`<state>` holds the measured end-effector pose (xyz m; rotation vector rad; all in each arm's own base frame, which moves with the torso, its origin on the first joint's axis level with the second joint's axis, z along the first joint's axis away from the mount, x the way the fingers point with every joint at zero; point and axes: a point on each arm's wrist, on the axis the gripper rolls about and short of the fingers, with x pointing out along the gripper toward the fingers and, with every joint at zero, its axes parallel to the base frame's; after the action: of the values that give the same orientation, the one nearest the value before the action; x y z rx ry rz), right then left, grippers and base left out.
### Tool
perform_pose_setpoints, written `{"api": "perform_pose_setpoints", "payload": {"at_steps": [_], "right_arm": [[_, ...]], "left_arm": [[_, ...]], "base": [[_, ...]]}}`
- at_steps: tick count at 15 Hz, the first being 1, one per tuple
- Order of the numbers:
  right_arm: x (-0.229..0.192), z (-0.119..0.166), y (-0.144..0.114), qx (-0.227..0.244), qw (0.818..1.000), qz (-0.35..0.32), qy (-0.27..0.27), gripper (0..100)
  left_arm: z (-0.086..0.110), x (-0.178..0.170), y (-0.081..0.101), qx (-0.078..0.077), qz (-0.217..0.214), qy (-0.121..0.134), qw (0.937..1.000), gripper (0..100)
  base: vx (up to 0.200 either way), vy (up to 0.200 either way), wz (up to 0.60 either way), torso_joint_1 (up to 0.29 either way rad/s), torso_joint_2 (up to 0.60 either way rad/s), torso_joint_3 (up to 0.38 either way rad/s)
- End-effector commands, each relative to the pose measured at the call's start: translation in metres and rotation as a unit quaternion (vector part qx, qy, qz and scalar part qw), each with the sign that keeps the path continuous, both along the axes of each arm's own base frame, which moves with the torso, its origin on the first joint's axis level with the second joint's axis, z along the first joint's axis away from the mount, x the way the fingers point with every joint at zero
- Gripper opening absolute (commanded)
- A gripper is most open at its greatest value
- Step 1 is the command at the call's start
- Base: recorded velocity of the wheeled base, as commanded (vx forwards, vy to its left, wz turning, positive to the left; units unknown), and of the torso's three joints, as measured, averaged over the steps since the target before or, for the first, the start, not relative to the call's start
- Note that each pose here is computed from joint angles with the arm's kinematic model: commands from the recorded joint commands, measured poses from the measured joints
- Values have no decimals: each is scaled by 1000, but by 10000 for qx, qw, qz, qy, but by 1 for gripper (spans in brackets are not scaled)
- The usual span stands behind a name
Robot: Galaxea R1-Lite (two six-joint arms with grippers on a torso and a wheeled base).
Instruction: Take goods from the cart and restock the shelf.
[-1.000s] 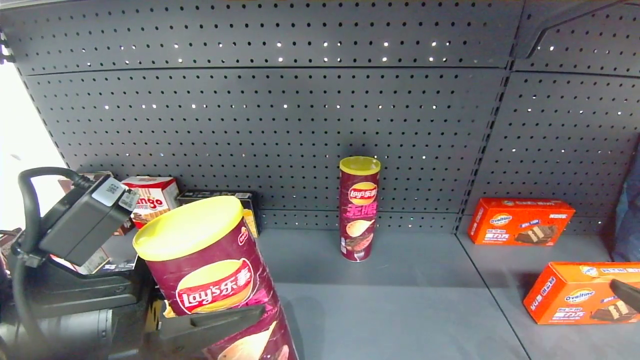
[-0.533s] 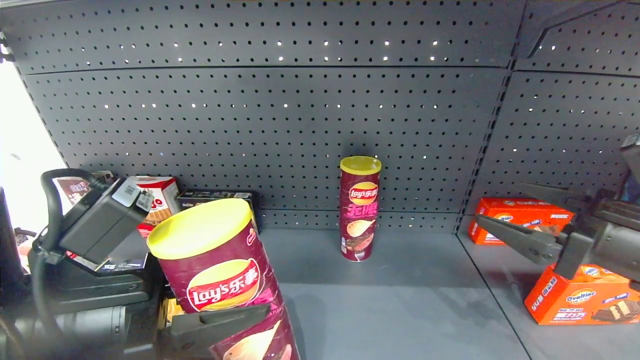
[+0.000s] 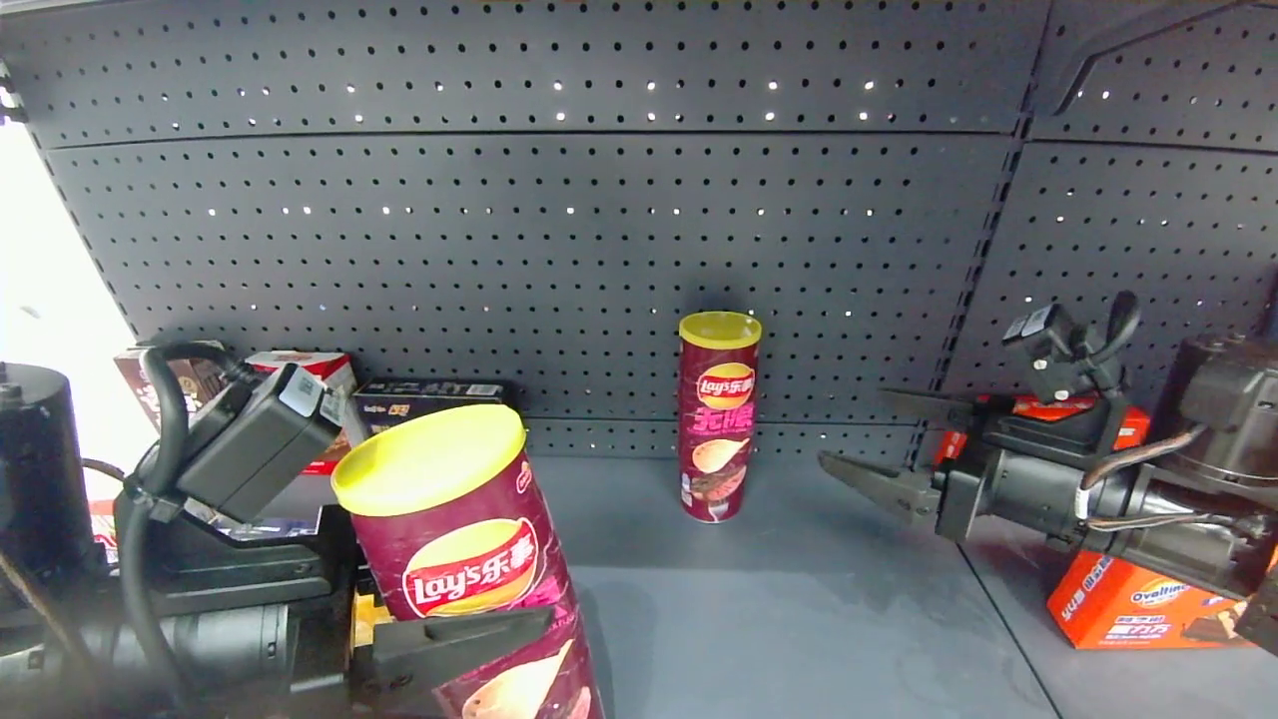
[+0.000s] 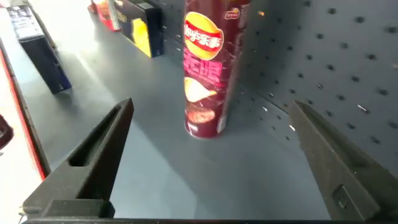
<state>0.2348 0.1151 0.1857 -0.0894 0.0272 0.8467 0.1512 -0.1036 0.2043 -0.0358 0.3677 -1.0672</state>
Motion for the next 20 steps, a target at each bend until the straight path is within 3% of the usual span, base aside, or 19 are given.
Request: {"api": "perform_pose_setpoints", "payload": {"at_steps": [1,4,20], "right_arm": [[21,-24,10,-88,9997,104,203,100],[36,-31,18,-60,9989,409,207,100],[106,-83,68,-160,9971,607,424,100]], "left_arm": [[-1,1,-1,21,-1,37,10000,0],[-1,2,-1,13,-1,24,10000,0],[-4,5,-3,53,-3,85,10000,0]], "base": [[0,0,0,0,0,0],[0,0,0,0,0,0],[0,0,0,0,0,0]]}}
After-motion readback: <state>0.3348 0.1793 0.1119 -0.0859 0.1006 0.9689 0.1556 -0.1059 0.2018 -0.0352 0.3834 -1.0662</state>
